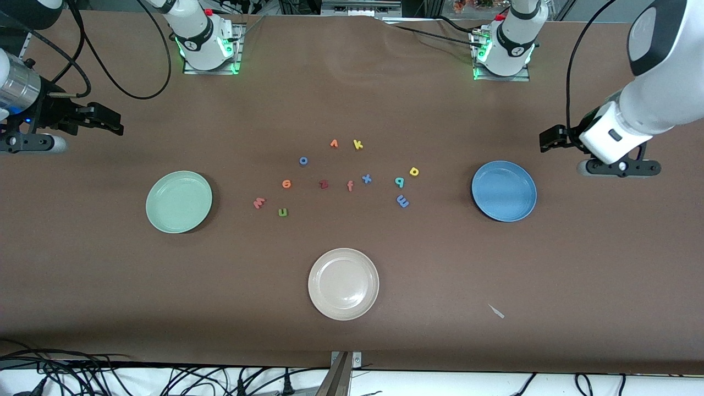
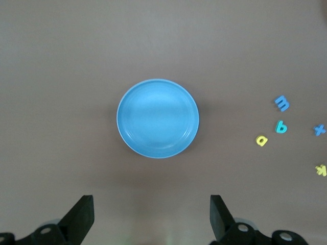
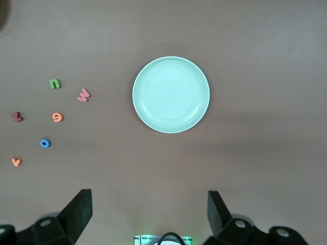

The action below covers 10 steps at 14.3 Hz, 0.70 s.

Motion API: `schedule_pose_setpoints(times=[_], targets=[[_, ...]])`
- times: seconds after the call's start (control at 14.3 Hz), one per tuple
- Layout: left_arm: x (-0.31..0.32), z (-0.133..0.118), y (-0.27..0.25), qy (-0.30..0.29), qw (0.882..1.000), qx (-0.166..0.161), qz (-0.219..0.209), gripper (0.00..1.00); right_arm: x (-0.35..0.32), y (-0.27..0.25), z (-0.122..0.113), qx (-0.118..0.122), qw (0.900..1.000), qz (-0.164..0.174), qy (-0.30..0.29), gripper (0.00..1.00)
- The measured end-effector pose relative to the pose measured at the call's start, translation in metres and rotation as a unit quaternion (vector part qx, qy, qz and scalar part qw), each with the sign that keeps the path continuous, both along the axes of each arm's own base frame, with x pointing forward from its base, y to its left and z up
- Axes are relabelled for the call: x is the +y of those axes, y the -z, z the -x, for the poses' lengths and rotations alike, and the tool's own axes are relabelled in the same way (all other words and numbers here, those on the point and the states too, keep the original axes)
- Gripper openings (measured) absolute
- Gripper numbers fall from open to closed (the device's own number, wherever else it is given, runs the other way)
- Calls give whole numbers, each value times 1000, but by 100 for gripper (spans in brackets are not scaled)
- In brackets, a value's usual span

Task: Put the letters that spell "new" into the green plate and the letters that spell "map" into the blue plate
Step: 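Reach the blue m and orange e with the left and right grippers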

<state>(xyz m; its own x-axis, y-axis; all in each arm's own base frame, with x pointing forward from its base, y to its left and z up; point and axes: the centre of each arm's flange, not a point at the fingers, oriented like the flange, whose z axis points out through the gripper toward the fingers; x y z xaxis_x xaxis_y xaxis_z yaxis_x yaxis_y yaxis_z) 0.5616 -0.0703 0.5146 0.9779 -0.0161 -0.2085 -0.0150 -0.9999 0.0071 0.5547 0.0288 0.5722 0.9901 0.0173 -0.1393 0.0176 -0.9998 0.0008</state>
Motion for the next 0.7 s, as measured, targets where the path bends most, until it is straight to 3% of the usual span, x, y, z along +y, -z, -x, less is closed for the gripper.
schedule_pose_setpoints(times=[0.21,0.42,0.7], targets=[[-35,-8,30,29,999,15,3,100,26,27,-9,24,999,3,-22,100],[-75,-46,77,53,998,11,12,100,44,58,-18,50,998,6,-37,100],[-118,-81,160,5,1000,21,9,100,93,112,-33,66,995,17,-68,100]])
